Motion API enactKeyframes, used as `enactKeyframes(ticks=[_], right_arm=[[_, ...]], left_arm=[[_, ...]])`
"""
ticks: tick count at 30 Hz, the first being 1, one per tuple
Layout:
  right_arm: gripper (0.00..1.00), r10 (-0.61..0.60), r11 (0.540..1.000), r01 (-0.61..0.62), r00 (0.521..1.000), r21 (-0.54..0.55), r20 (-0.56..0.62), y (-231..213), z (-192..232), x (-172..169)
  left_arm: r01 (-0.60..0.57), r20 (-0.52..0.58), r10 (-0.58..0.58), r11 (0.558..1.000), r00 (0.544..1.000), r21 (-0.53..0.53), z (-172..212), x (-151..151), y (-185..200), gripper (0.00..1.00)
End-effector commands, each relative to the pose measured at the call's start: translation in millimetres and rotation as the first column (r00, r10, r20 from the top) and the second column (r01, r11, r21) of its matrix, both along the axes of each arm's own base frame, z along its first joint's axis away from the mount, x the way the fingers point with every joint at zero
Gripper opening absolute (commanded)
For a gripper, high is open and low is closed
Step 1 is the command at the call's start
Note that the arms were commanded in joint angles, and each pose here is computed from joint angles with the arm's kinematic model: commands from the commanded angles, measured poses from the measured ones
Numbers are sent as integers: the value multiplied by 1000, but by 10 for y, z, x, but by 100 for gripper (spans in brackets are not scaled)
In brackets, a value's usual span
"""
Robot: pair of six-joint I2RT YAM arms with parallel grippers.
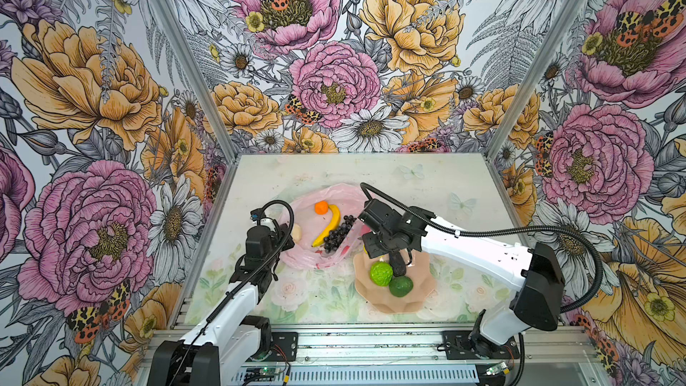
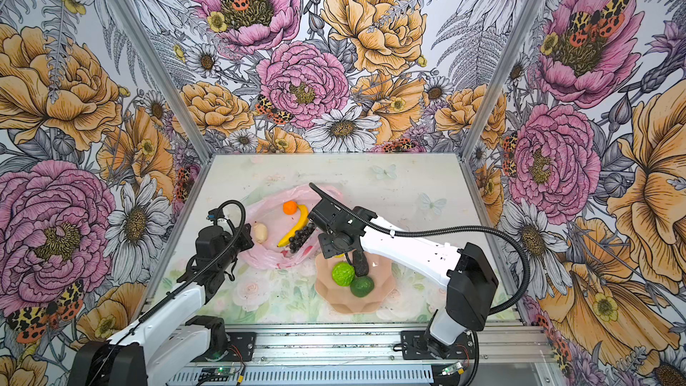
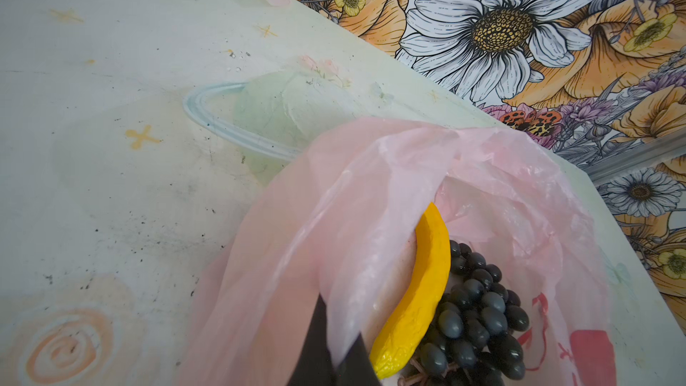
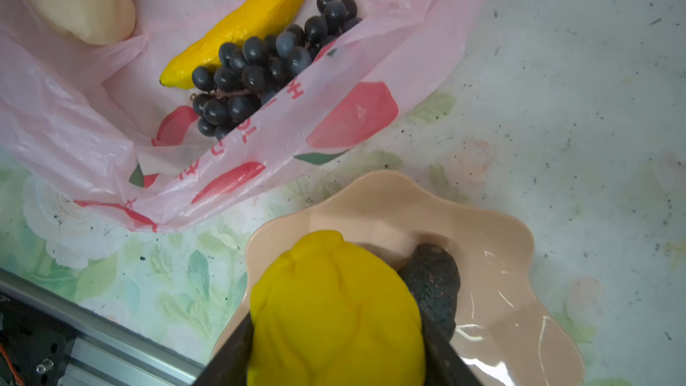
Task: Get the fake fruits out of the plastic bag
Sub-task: 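Lift the yellow lemon out of the bag and carry it over the bowl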
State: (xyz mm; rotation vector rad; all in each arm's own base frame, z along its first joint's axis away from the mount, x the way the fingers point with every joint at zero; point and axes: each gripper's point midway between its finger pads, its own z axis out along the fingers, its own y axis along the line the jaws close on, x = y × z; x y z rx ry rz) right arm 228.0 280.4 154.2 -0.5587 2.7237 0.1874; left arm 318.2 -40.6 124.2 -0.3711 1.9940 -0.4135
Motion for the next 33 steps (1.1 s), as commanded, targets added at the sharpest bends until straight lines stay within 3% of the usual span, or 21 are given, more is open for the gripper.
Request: enactKeyframes(ticks=[1, 12, 33], right_arm=[[56, 23, 996, -26, 999, -80, -32, -205, 34, -249], [55, 73, 988, -87, 991, -129, -115, -117, -129, -671], [55, 124, 959, -169, 972, -227, -201, -62, -516, -917]], left_arm=[[21, 27, -21, 1000, 999, 3, 34, 0, -21, 0], [20, 27, -21, 1000, 999, 3, 37, -1, -19, 0], [15, 29, -16, 1000, 999, 4, 38, -8, -8, 0]])
